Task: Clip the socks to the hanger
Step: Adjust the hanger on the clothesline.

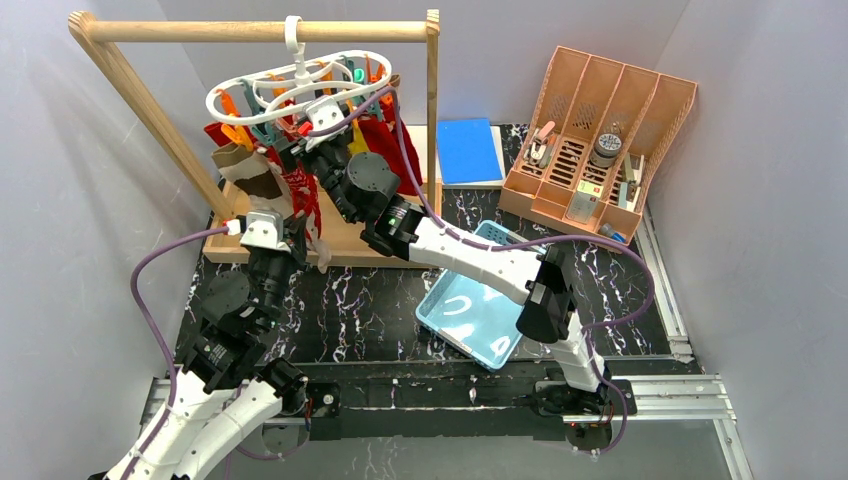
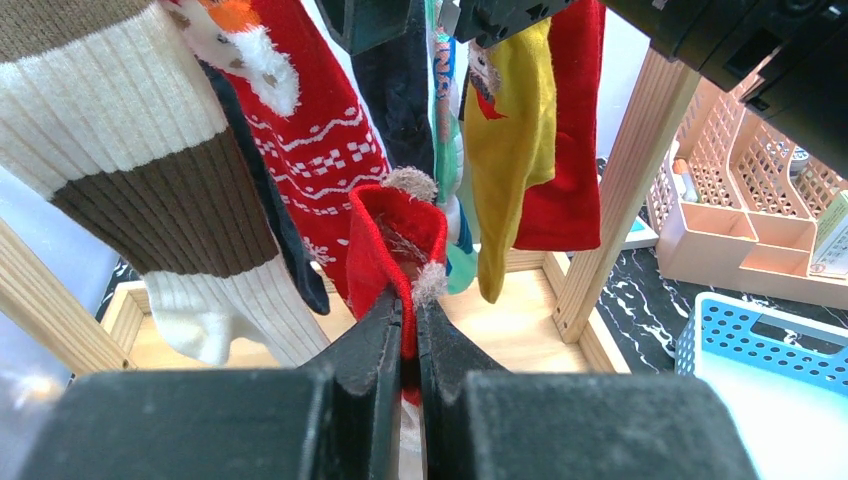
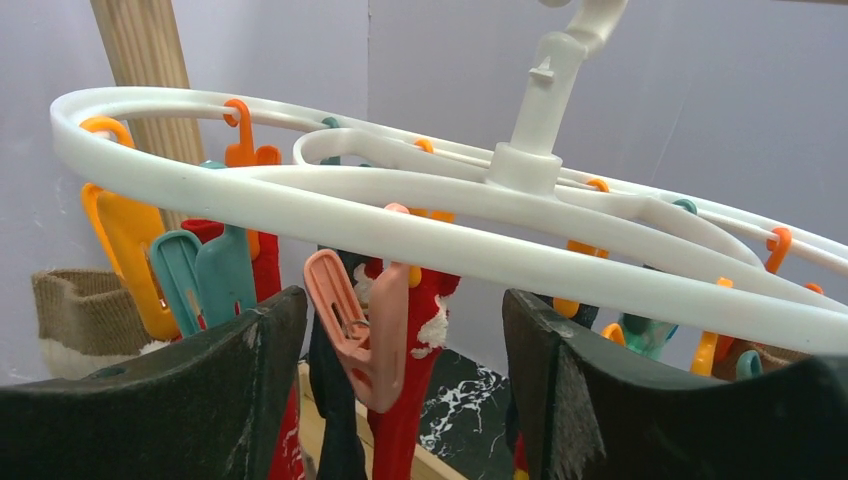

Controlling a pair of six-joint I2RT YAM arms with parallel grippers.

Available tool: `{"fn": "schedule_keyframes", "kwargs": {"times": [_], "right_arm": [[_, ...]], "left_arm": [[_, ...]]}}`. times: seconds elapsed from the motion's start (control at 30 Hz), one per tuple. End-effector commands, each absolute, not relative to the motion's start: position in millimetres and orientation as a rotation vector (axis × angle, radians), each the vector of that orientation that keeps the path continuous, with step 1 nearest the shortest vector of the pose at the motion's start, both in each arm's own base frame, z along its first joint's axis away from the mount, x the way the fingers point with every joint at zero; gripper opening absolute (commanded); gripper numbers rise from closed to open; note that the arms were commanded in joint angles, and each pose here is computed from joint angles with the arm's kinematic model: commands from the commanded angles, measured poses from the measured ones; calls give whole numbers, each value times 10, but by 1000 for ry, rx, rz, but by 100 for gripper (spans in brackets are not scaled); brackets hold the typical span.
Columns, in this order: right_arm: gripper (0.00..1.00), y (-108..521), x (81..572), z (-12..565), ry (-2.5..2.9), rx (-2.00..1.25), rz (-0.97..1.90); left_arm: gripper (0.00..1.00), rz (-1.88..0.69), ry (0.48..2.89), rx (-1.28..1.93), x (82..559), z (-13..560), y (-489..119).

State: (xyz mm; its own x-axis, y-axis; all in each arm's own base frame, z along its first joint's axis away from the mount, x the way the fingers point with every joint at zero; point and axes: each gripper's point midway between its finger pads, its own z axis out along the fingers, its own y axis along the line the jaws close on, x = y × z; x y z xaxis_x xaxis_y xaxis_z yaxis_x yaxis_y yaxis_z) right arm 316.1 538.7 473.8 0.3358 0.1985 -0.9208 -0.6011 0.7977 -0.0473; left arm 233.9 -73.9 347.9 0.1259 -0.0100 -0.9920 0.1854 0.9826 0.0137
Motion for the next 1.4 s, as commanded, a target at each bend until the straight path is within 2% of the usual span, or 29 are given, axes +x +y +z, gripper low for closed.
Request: {"fn": "schedule_keyframes", "kwargs": {"times": [0.0, 0.07, 0.37, 0.5, 0.67, 0.8, 1.13, 1.37], "right_arm": [[75, 5259, 3099, 5089, 1060, -350, 567], [68, 5258, 3097, 5096, 1065, -352, 568], [54, 5215, 3067, 5130, 1076, -350, 586], [45, 5197, 3044, 5146, 1081, -352, 600], [27, 5132, 2956, 5232, 1089, -335, 672], [1, 5049, 2882, 5364, 1105, -307, 743], [1, 4916, 2912, 5466, 1193, -267, 879], [1, 4719, 3108, 5221, 1260, -260, 1023]], "left_arm": [[0, -142, 1410, 133, 2326, 3551, -713], [0, -142, 1409, 134, 2325, 3553, -714], [0, -152, 1404, 135, 2318, 3587, -725], [0, -156, 1402, 133, 2316, 3595, -727], [0, -171, 1397, 132, 2307, 3624, -742], [0, -186, 1389, 130, 2296, 3669, -754], [0, -247, 1346, 97, 2299, 3873, -808], [0, -335, 1291, 42, 2334, 4115, -896]]}}
